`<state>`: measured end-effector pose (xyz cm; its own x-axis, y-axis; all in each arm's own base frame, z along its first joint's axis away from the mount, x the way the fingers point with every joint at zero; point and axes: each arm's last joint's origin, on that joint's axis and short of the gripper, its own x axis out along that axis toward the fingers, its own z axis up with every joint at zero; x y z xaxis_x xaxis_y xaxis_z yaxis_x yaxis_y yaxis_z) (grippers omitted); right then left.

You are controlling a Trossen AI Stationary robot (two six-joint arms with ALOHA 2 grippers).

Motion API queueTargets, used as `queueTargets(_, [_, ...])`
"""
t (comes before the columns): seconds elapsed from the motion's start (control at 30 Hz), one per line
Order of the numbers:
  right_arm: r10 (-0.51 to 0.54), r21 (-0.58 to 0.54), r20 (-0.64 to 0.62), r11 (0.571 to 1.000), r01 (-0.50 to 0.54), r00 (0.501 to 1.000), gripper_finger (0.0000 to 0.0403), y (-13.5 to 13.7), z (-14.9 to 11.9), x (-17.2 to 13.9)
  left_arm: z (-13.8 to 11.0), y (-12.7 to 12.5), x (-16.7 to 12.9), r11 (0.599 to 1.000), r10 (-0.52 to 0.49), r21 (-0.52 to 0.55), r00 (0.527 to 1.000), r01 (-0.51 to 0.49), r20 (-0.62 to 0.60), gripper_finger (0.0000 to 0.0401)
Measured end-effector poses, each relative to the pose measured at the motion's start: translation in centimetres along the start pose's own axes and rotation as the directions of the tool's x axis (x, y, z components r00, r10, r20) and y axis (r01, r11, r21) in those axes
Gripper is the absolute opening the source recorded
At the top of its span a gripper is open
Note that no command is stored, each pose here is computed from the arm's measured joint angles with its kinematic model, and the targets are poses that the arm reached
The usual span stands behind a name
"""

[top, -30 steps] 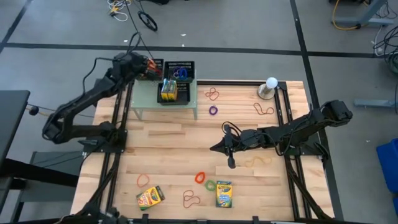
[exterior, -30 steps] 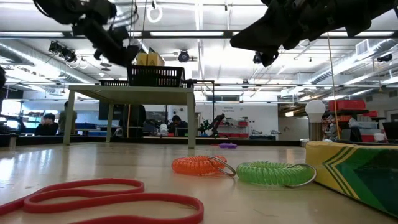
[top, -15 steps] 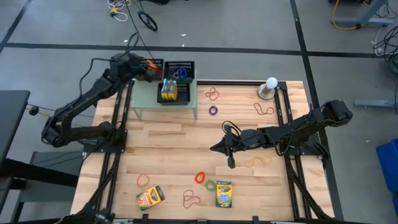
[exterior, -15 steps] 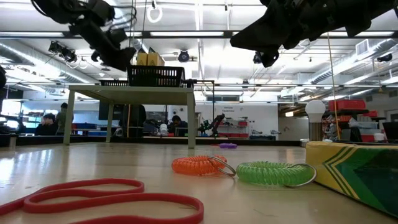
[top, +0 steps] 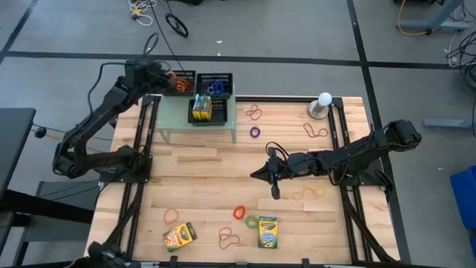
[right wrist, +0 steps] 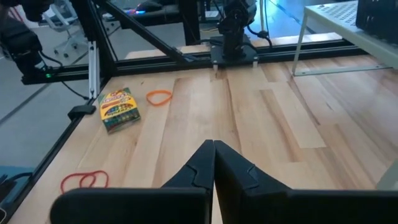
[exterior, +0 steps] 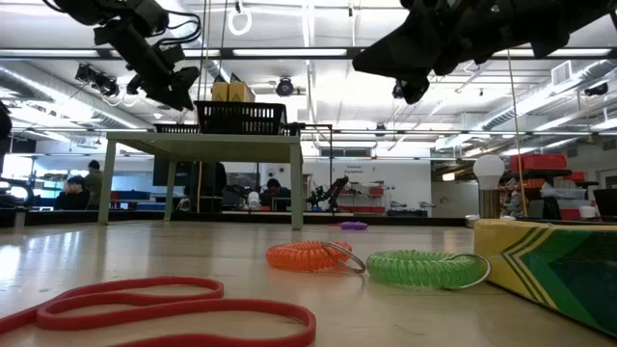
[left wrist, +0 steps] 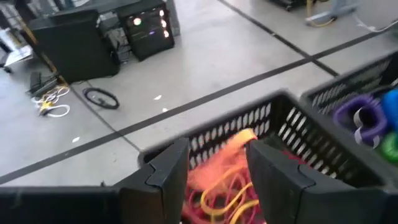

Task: Pick & Place Office Desk Supplies
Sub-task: Put the orange rubber band into the top left black bin on the shelf, then put the red rubber band into the top left black bin on the shelf

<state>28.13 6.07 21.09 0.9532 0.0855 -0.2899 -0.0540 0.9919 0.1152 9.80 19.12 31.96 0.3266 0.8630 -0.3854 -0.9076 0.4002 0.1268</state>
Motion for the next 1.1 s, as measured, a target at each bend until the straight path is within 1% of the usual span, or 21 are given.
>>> queueTargets(0.1, [0.001, 0.008, 0.000, 1.000, -0.001, 1.000, 0.0011, 0.0, 0.0, 0.0, 1.3, 0.6, 0.2, 1.000, -0.006, -0.012, 1.000, 0.006, -0.001, 0.0180])
queueTargets(0.2, [0.003, 0.008, 0.000, 1.000, -0.003, 1.000, 0.0011, 0.1, 0.0, 0.0, 2.0, 0.8, 0.7, 0.999, -0.040, -0.025, 0.998, 0.039, -0.044, 0.0195])
queueTargets(0.3, [0.002, 0.011, -0.001, 1.000, -0.002, 1.000, 0.0011, 0.1, 0.0, 0.0, 2.3, 0.6, 1.3, 0.997, -0.076, -0.024, 0.994, 0.074, -0.085, 0.0212])
queueTargets(0.4, [0.003, 0.011, -0.001, 1.000, -0.003, 1.000, 0.0011, 0.1, 0.0, 0.0, 2.0, 0.6, 1.6, 0.996, -0.086, -0.014, 0.988, 0.085, -0.132, 0.0228])
queueTargets(0.47, [0.003, 0.011, -0.001, 1.000, -0.003, 1.000, 0.0011, 0.1, 0.0, 0.0, 1.8, 0.5, 1.5, 0.995, -0.094, 0.016, 0.981, 0.098, -0.172, 0.0232])
queueTargets(0.53, [0.003, 0.011, -0.001, 1.000, -0.003, 1.000, 0.0011, 0.1, 0.0, 0.0, 1.7, 0.5, 0.8, 0.989, -0.138, 0.030, 0.972, 0.147, -0.191, 0.0228])
queueTargets(0.6, [-0.004, 0.010, -0.002, 1.000, 0.004, 1.000, 0.0011, 0.0, 0.0, 0.0, 1.9, 0.2, -0.6, 0.977, -0.203, 0.025, 0.964, 0.210, -0.171, 0.0211])
queueTargets(0.63, [-0.020, 0.009, -0.005, 1.000, 0.020, 1.000, 0.0011, 0.0, -0.1, 0.0, 1.9, -0.1, -1.4, 0.969, -0.239, 0.030, 0.961, 0.246, -0.142, 0.0198])
queueTargets(0.73, [-0.111, -0.003, -0.042, 0.994, 0.111, 0.993, 0.0011, -0.4, -0.3, -0.4, 1.3, -1.6, -4.2, 0.930, -0.359, 0.066, 0.931, 0.362, -0.061, 0.0146])
queueTargets(0.83, [-0.251, 0.007, -0.093, 0.968, 0.253, 0.964, 0.0011, -1.1, -0.4, -1.2, -0.3, -3.6, -6.5, 0.873, -0.480, 0.116, 0.877, 0.474, 0.020, 0.0094])
queueTargets(0.9, [-0.321, 0.029, -0.131, 0.945, 0.327, 0.938, 0.0011, -1.9, -0.5, -1.8, -1.6, -4.7, -7.8, 0.840, -0.538, 0.138, 0.839, 0.525, 0.086, 0.0065])
queueTargets(1.0, [-0.373, 0.077, -0.197, 0.916, 0.394, 0.907, 0.0011, -3.3, -0.7, -2.4, -3.8, -6.1, -9.2, 0.793, -0.608, 0.169, 0.773, 0.585, 0.179, 0.0032])
queueTargets(1.1, [-0.389, 0.132, -0.262, 0.892, 0.432, 0.883, 0.0007, -4.9, -1.2, -2.3, -6.2, -7.4, -9.9, 0.726, -0.688, 0.206, 0.688, 0.656, 0.231, 0.0011])
